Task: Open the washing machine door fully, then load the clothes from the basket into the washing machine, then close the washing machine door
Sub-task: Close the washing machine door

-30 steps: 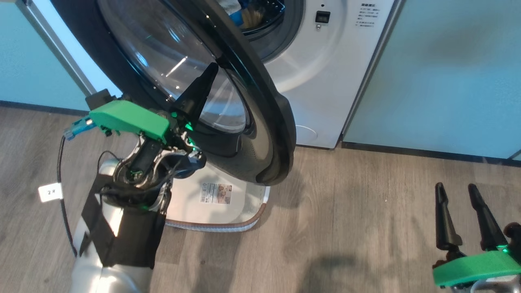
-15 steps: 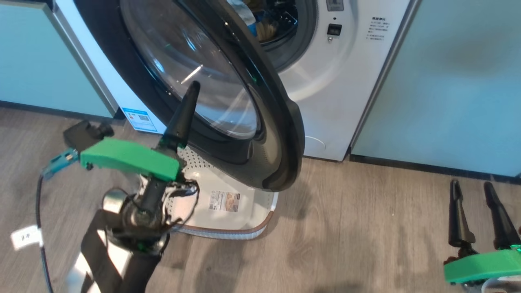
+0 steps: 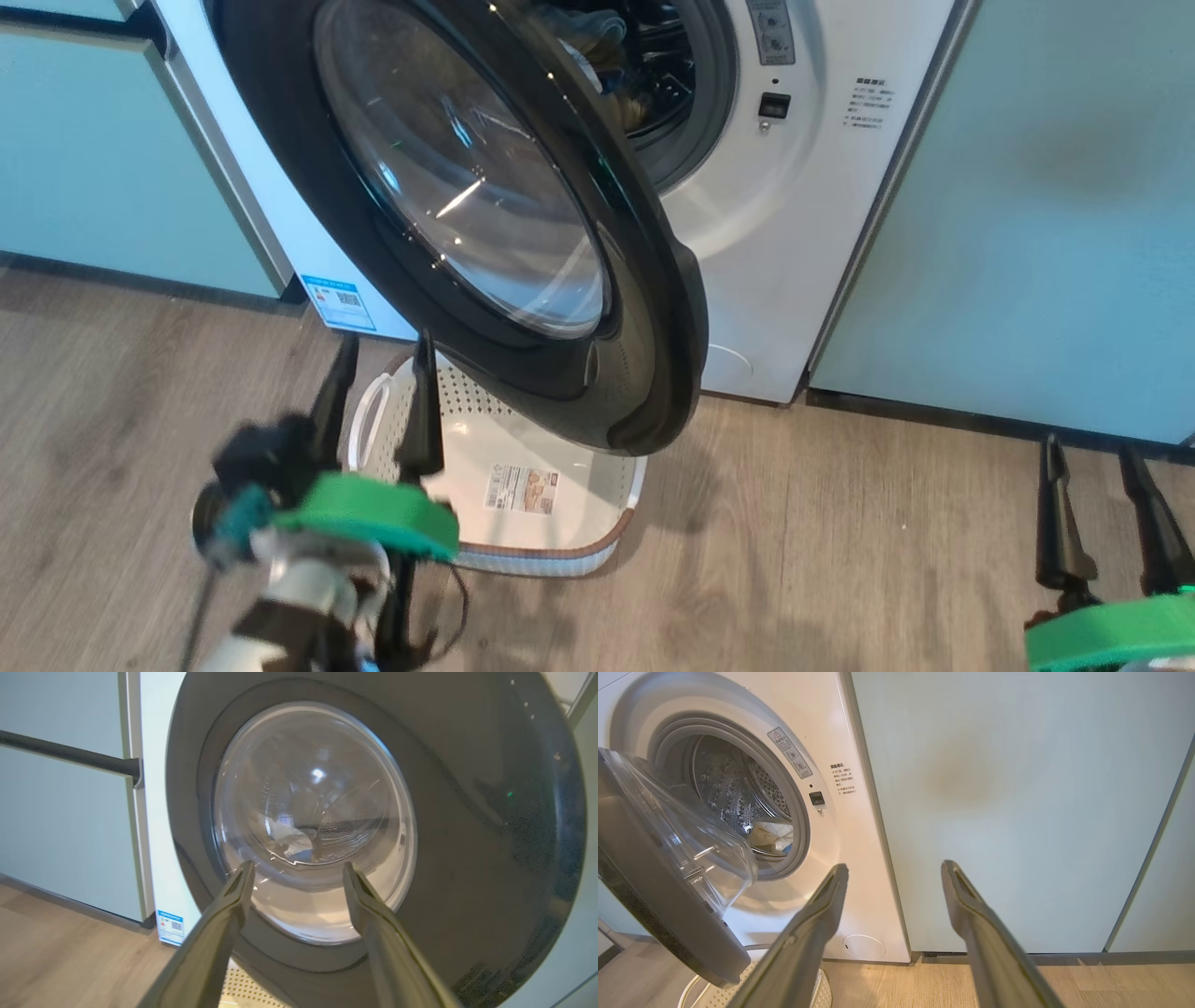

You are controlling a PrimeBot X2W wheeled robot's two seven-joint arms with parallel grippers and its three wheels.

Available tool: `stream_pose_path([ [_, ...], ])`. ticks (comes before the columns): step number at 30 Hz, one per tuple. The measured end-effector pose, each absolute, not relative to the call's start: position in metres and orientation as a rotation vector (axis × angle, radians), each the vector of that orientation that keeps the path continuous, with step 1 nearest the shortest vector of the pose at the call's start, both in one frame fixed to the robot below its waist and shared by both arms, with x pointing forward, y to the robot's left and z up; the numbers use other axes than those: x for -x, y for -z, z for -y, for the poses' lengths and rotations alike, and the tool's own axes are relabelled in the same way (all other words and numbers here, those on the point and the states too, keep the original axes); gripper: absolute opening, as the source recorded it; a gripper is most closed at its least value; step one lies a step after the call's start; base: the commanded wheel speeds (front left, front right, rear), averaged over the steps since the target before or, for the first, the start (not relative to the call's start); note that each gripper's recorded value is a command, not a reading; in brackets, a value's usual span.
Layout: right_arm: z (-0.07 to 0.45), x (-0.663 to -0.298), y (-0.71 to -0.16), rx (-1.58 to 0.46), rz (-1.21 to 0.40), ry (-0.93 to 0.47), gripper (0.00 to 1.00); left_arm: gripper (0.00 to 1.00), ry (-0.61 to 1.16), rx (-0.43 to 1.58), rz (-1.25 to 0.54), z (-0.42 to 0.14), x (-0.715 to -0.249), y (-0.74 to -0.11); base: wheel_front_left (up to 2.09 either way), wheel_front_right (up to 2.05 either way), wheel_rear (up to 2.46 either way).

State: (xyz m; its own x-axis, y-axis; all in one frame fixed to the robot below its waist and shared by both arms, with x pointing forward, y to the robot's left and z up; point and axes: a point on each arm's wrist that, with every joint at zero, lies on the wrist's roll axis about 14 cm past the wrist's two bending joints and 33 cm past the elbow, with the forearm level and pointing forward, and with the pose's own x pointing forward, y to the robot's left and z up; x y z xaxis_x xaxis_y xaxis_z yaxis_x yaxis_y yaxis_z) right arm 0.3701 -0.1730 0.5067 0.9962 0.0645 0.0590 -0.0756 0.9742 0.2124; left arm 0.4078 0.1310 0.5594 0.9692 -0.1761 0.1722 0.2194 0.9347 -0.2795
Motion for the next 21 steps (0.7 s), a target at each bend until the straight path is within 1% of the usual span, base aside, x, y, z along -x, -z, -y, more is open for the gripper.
stream_pose_path([
  [4,0.176,-0.364,-0.505,-0.209,0.045,-0.062,1.00,1.00,0.170,0.216,0.103,-0.130,-0.393,-0.539,0.00,0.00,0.00],
  [9,0.179,-0.356,-0.502,-0.193,0.034,-0.053,1.00,1.00,0.161,0.162,0.070,-0.127,-0.379,-0.524,0.00,0.00,0.00],
  [21,0.185,-0.341,-0.501,-0.186,0.020,-0.031,1.00,1.00,0.160,0.156,0.051,-0.123,-0.361,-0.516,0.00,0.00,0.00],
])
